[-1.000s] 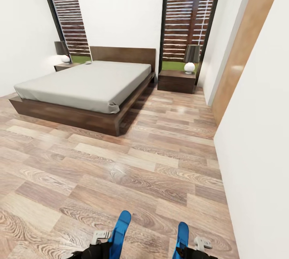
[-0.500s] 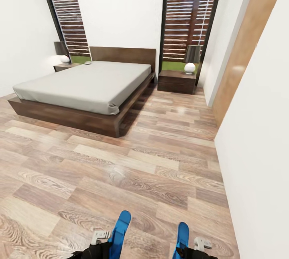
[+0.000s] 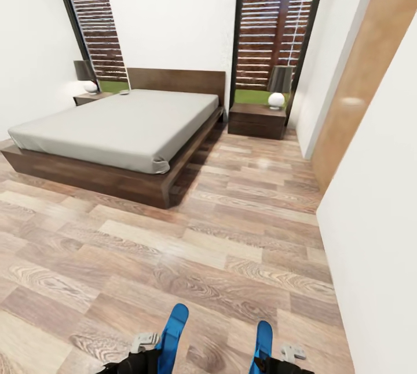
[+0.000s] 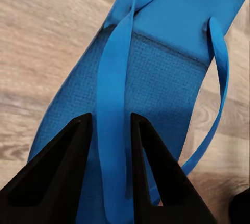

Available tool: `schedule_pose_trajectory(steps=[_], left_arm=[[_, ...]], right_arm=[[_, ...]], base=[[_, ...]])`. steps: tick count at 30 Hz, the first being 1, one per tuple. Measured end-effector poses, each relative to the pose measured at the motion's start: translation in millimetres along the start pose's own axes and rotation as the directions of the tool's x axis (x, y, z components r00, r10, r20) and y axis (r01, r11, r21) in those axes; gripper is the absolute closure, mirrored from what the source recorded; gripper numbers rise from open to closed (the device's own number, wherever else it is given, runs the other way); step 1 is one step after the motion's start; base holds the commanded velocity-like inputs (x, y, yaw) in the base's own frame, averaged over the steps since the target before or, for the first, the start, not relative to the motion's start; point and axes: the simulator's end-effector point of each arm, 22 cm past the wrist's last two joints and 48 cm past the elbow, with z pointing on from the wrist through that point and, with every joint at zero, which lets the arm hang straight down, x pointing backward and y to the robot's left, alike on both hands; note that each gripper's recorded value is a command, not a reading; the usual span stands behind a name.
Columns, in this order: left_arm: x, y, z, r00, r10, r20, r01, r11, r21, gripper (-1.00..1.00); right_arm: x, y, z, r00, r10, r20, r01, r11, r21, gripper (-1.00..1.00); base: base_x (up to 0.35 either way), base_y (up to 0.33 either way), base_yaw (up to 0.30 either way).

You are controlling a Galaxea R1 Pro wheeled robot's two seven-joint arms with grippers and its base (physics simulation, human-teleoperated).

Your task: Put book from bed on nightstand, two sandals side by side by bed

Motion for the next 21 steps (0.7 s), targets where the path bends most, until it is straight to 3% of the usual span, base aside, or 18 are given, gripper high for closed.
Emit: schedule_pose_trajectory(steps=[10, 21], left_arm=[[-3.2, 5.0, -1.7, 1.0, -0.016, 0.012, 0.016, 1.0, -0.01, 1.0], [-3.2, 5.5, -1.9, 1.0, -0.017, 0.012, 0.017, 1.0, -0.01, 1.0]], right_arm=[[0.1, 0.2, 0.0, 1.0, 0.0, 0.0, 0.0, 1.0, -0.001, 1.0], [0.0, -0.1, 0.0, 1.0, 0.0, 0.0, 0.0, 1.0, 0.0, 1.0]], base=[[0.326, 0.0, -0.008], [0.328, 0.0, -0.159]])
